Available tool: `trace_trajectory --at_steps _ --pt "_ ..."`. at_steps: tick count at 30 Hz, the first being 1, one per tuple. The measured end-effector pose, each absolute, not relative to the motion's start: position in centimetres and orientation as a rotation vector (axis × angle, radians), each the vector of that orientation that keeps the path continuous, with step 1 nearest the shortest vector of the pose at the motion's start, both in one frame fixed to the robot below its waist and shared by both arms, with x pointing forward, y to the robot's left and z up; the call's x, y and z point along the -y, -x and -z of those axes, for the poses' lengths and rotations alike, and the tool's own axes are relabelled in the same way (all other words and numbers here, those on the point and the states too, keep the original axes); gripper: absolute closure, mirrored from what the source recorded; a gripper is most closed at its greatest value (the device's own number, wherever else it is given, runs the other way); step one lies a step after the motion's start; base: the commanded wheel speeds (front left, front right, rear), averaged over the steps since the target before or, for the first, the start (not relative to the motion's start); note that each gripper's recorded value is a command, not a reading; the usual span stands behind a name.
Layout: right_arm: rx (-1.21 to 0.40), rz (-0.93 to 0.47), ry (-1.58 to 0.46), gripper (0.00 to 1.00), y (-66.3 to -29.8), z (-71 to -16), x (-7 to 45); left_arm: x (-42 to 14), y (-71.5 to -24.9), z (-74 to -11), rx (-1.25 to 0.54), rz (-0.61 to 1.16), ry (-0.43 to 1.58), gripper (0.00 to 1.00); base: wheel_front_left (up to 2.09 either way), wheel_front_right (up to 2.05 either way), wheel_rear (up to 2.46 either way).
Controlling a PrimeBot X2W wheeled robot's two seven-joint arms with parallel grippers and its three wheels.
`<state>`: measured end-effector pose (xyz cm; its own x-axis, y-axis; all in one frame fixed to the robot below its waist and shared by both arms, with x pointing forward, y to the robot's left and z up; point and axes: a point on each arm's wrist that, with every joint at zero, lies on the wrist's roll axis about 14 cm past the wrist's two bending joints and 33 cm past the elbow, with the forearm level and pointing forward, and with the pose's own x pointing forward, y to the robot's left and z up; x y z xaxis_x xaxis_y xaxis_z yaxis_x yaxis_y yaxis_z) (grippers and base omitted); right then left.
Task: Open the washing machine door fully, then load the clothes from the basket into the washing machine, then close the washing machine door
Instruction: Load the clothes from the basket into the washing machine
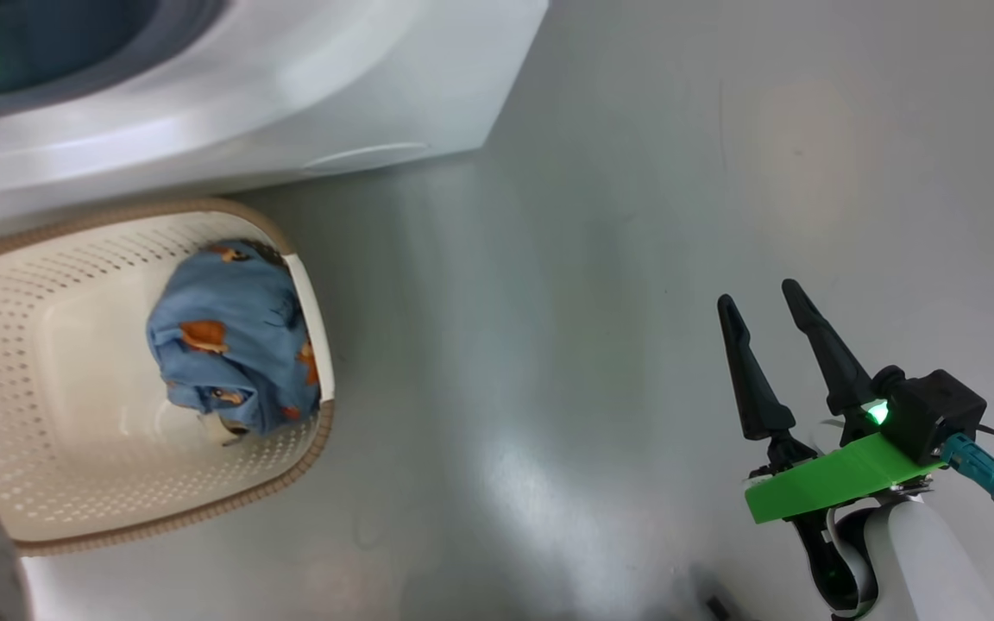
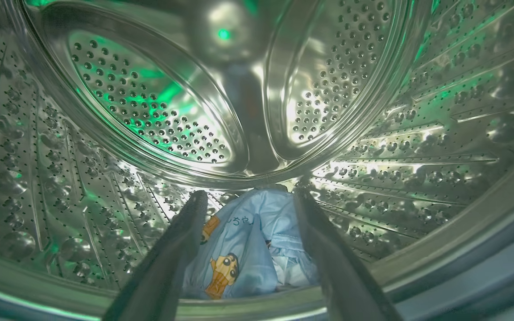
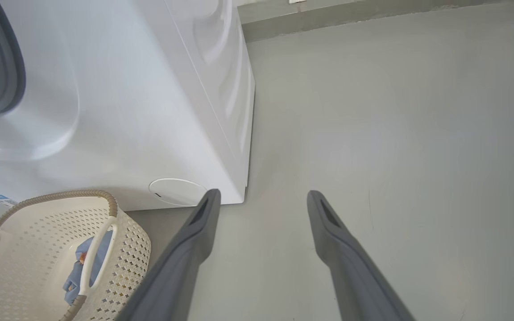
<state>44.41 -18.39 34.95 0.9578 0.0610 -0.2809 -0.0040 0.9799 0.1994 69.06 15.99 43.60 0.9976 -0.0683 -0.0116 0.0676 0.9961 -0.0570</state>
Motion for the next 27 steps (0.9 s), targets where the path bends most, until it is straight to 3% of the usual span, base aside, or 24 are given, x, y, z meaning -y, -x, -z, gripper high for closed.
trace_trajectory --at_steps 13,27 --pt "-0.201 -0.077 -0.199 0.0 -44.7 -38.9 17.4 -16.0 -63.6 -45.5 -0.025 0.077 0.073 0.0 0.0 0.0 0.0" --pt "-0.135 -0.119 -0.204 0.0 -42.0 -42.8 16.2 -17.7 -55.7 -50.1 0.052 0.04 0.077 0.0 0.0 0.0 0.0"
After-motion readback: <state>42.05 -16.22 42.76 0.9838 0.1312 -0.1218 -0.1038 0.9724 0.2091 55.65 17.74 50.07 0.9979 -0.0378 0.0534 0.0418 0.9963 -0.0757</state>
